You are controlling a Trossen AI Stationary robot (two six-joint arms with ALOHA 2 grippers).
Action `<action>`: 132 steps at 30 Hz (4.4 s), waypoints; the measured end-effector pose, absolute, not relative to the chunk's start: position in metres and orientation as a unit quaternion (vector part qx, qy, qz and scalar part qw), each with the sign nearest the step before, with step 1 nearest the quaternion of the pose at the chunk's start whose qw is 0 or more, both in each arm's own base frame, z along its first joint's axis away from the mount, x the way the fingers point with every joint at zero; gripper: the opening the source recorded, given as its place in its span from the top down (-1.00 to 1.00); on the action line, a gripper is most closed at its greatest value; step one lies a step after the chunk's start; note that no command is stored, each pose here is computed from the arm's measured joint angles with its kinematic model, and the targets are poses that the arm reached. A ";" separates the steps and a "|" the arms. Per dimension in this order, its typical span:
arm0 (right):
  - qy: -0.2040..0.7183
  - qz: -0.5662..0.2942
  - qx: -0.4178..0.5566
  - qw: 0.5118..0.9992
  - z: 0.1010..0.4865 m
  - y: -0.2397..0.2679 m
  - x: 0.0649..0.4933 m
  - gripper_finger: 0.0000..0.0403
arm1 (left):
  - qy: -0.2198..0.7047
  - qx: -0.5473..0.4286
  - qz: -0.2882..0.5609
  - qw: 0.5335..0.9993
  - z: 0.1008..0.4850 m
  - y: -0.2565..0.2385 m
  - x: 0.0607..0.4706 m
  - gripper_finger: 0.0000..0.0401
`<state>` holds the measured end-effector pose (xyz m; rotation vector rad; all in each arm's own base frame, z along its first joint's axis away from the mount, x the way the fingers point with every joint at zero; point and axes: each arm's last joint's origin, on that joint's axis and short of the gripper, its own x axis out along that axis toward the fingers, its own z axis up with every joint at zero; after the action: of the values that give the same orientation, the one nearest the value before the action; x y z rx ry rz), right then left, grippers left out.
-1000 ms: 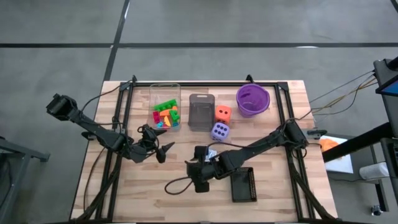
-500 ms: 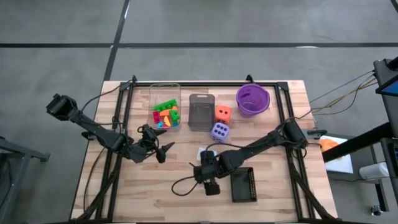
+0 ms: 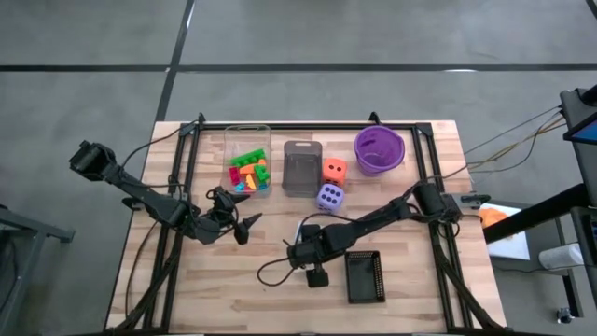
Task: Pick & Place Toys
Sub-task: Put the orange playing card box into the gray bin, then put the blue playing card box into the gray bin
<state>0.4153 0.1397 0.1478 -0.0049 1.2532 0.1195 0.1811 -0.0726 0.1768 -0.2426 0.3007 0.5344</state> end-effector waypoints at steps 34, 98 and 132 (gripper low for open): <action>0.475 0.116 -0.083 0.868 0.200 0.183 0.398 -0.49 | 0.148 -0.119 0.262 0.946 0.177 -0.073 0.181 -0.83; 0.379 -0.121 0.052 0.916 0.223 -0.088 0.396 -0.50 | 0.156 -0.111 0.265 0.945 0.175 -0.072 0.180 -0.83; 0.573 0.026 0.027 0.819 0.176 0.059 0.402 -0.94 | 0.165 -0.102 0.267 0.944 0.173 -0.071 0.179 -0.83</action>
<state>0.4017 0.0593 0.1762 0.0568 1.2198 0.0553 0.1789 -0.0714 0.1735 -0.2087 0.3359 0.5433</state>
